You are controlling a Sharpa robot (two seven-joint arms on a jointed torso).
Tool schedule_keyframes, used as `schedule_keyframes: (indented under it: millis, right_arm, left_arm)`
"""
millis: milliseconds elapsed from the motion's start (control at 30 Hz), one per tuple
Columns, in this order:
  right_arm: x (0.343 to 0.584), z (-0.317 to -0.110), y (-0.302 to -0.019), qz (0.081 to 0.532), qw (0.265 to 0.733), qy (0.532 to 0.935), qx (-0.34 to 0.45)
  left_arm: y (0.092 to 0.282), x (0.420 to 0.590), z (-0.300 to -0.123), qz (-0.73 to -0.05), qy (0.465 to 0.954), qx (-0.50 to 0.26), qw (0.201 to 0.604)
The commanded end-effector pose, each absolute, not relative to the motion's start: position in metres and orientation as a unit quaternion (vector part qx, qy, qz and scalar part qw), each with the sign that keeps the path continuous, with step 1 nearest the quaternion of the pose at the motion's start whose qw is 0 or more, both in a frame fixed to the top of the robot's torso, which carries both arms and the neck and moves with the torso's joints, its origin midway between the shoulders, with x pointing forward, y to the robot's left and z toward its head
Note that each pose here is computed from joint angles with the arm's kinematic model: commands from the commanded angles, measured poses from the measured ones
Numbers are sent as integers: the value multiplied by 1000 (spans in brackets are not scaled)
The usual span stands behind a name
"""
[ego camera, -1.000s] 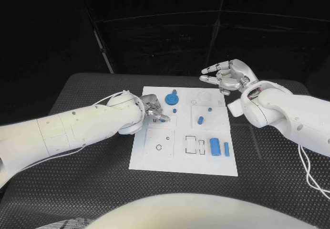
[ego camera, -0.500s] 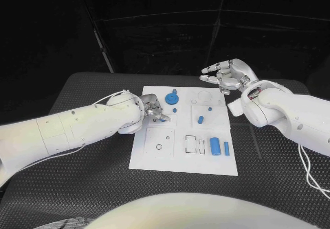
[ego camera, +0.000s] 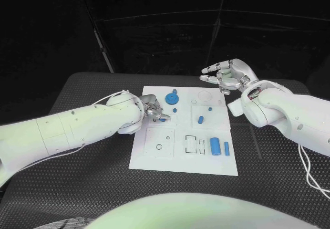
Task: Assemble the parts on the task board
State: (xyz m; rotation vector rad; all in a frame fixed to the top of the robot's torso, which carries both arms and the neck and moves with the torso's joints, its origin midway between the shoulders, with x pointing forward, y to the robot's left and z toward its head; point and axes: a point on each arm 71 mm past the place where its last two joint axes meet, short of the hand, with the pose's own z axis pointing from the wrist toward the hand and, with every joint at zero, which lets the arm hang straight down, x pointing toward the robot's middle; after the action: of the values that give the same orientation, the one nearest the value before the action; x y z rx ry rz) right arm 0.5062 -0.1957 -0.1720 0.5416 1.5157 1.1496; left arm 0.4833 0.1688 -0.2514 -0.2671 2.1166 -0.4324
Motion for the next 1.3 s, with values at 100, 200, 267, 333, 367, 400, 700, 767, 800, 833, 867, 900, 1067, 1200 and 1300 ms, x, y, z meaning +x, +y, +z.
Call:
schedule_keyframes:
  millis: [100,200,267,333,367,400,700,767,800,833,867,900,1067,1200,1300]
  right_arm:
    - [506,-170,-194,490,550,638,225]
    - [506,-170,-194,490,550,638,225]
    - [506,-170,-194,490,550,638,225]
    - [506,-170,-194,490,550,638,225]
    - [506,-170,-194,490,550,638,225]
    - [506,-170,-194,490,550,638,225]
    - [506,-171,-194,490,549,638,224]
    - [506,-171,-194,490,549,638,224]
    - [506,-171,-194,490,549,638,224]
    - [506,-171,-194,490,549,638,224]
    - [506,-171,-194,490,549,638,224]
    - [506,-171,-194,490,549,638,224]
    - [506,-171,-194,490,549,638,224]
    - [506,-171,-194,490,549,638,224]
    - [506,-171,-194,490,549,638,224]
  left_arm:
    - [169,482,-255,-170,867,-105,457]
    - [168,482,-255,-171,866,-106,457]
    - [168,482,-254,-171,866,-106,458]
    - [168,482,-254,-172,866,-106,458]
    - [168,482,-254,-172,866,-106,458]
    - [168,482,-254,-172,865,-106,459]
    - [166,482,-253,-175,863,-108,462]
    - [165,481,-253,-176,863,-107,462]
    - [165,481,-253,-177,862,-107,462]
    - [164,481,-253,-177,862,-107,462]
    - [164,481,-253,-177,862,-107,462]
    - [164,481,-253,-178,862,-107,462]
    - [164,480,-252,-178,863,-106,461]
    - [164,480,-252,-179,863,-106,461]
    - [165,480,-251,-179,863,-105,461]
